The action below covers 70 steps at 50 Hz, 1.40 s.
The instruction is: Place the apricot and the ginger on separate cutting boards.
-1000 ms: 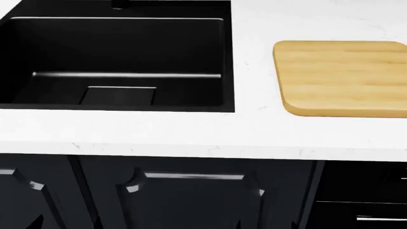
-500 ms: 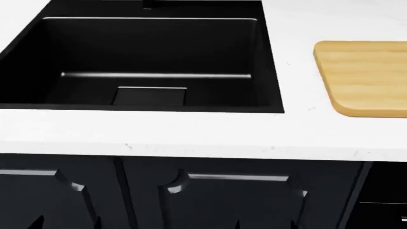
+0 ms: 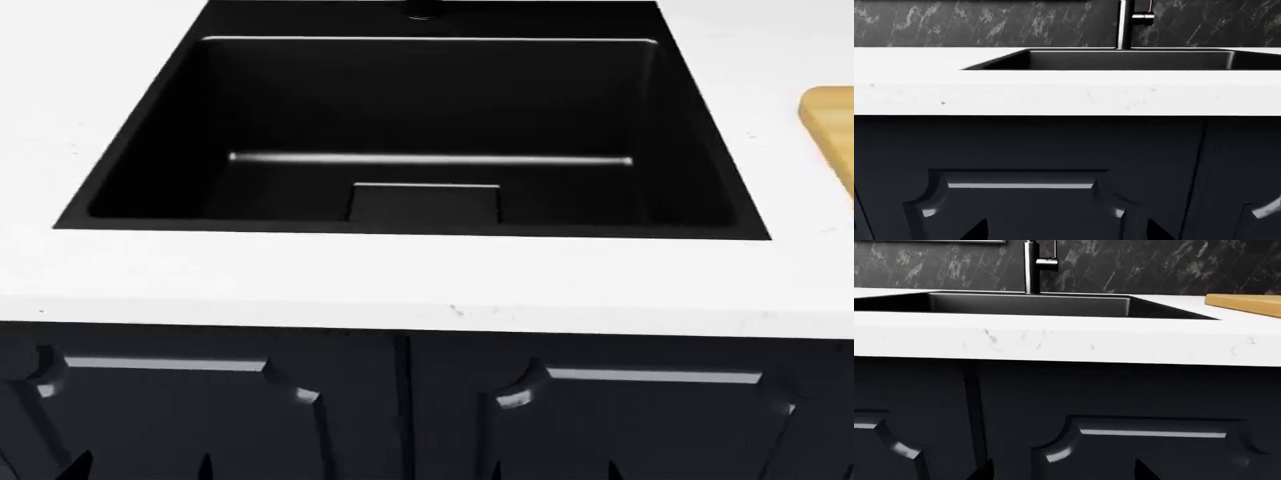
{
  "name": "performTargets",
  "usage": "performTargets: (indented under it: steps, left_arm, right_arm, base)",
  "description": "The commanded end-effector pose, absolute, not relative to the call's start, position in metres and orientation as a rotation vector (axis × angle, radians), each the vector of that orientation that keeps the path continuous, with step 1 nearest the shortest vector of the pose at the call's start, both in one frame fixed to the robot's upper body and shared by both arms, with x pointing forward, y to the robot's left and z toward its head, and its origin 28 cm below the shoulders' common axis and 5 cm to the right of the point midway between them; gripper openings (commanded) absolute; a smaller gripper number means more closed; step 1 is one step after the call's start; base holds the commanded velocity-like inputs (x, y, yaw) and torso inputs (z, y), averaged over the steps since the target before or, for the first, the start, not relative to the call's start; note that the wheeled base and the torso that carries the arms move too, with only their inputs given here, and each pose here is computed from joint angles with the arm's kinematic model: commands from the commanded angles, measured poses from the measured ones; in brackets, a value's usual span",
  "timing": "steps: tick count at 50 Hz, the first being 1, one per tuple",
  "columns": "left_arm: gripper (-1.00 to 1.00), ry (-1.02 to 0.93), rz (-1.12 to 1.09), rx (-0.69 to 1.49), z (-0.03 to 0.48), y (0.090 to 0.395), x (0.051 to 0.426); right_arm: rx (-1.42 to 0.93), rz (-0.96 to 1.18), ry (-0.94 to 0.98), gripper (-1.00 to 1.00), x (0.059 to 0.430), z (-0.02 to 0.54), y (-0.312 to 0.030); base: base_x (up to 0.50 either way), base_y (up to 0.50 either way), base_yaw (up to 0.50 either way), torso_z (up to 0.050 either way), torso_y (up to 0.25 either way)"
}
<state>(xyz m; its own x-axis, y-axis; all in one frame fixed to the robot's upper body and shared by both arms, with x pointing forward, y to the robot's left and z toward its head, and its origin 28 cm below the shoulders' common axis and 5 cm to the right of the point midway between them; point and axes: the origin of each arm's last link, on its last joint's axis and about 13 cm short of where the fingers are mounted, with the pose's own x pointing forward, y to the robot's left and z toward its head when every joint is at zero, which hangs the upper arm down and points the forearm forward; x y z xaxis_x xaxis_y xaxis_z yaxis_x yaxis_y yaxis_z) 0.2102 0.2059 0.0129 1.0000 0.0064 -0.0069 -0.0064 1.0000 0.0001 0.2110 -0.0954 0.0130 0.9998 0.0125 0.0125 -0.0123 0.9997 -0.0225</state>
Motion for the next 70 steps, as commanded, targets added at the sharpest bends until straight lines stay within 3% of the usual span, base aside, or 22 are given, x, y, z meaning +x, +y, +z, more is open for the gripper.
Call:
performTargets:
  steps: [1, 70]
  left_arm:
    - [1.0, 0.007, 0.006, 0.001, 0.0127, 0.2056, 0.2102]
    - [1.0, 0.008, 0.007, -0.008, 0.0127, 0.2065, 0.2105]
  right_arm:
    - [-0.024, 0.012, -0.012, 1.0, 0.2108, 0.0127, -0.0955]
    - [-0.018, 0.011, -0.001, 1.0, 0.2116, 0.0124, -0.0955]
  base:
    - [0.0, 0.45, 0.0, 0.0, 0.0]
    - [0.0, 0.45, 0.0, 0.0, 0.0]
